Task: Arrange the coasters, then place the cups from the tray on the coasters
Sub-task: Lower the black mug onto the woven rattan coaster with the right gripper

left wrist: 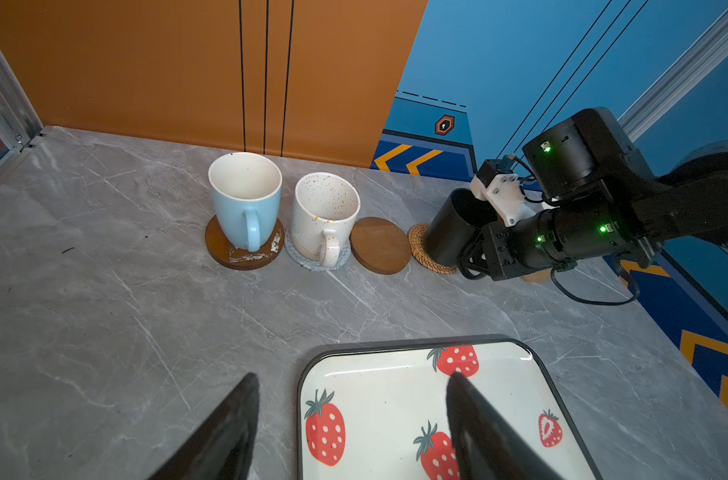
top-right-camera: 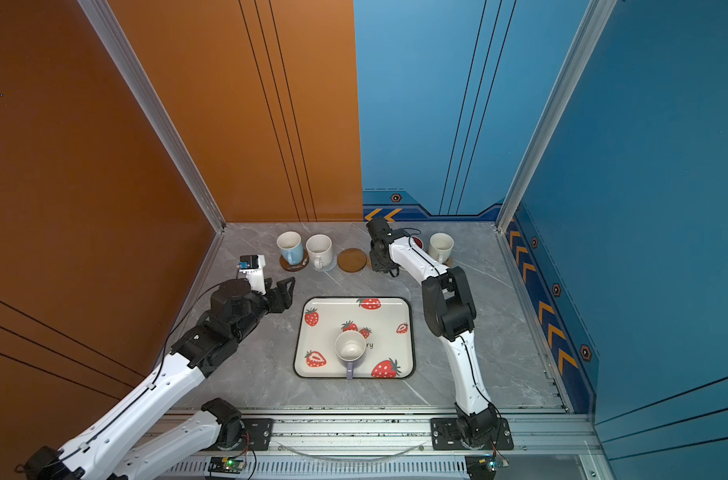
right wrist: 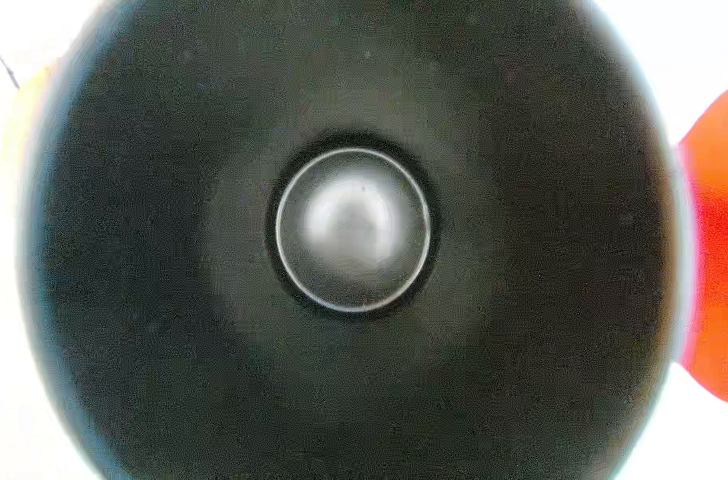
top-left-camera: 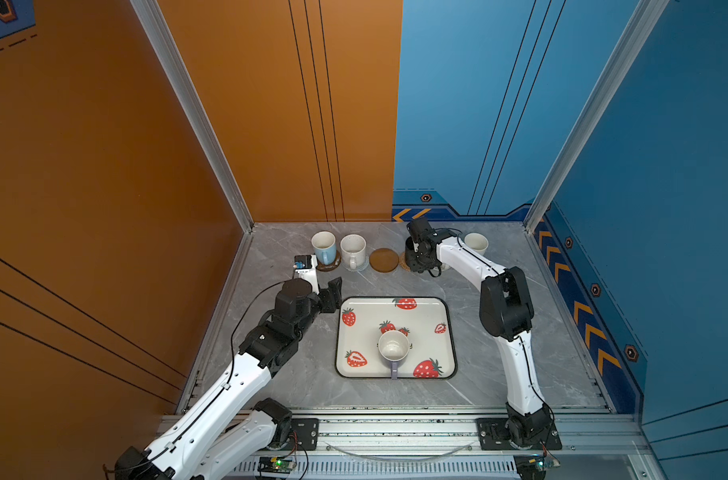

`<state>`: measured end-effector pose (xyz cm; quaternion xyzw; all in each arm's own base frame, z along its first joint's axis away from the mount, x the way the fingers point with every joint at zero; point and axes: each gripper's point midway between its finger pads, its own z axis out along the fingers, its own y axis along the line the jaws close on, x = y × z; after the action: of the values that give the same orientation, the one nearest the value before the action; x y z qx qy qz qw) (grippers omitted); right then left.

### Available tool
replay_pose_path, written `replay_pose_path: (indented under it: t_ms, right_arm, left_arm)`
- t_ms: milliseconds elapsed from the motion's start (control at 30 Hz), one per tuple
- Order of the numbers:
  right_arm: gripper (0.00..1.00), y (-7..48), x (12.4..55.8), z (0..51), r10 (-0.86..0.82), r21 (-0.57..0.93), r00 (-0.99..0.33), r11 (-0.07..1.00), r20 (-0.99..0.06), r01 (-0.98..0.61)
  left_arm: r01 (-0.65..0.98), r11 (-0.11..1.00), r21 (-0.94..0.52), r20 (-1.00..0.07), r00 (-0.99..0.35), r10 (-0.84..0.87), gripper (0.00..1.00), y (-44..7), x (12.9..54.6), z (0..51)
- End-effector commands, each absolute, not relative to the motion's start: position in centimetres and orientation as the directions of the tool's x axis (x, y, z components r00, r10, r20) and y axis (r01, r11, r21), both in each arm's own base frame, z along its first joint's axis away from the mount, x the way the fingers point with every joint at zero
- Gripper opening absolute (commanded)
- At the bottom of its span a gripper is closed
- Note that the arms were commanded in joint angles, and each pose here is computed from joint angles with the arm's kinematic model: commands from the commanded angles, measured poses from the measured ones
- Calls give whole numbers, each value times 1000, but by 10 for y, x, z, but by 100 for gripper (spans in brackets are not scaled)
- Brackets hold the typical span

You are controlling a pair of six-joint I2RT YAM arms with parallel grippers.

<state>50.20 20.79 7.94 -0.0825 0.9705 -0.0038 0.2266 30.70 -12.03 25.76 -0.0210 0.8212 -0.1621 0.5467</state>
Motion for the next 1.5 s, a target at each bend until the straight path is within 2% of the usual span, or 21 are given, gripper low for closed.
replay_pose_path:
  t_ms: [0,1100,1467]
  right_arm:
    - [0,214,525,104,-141,-20,-835,988,-531,-154]
    - [0,232,513,60,-150,12,-880,985,-450,-174]
    - [0,217,514,57,-145,-28,-886,989,-440,-148]
  left_arm:
    - [118,952,-283,-889,-405,-214,72,-113,307,253]
    - [110,954,-278,-888,-409,-211,72,-111,305,251]
    - [105,955,-279,-888,-406,-214,72,-109,305,251]
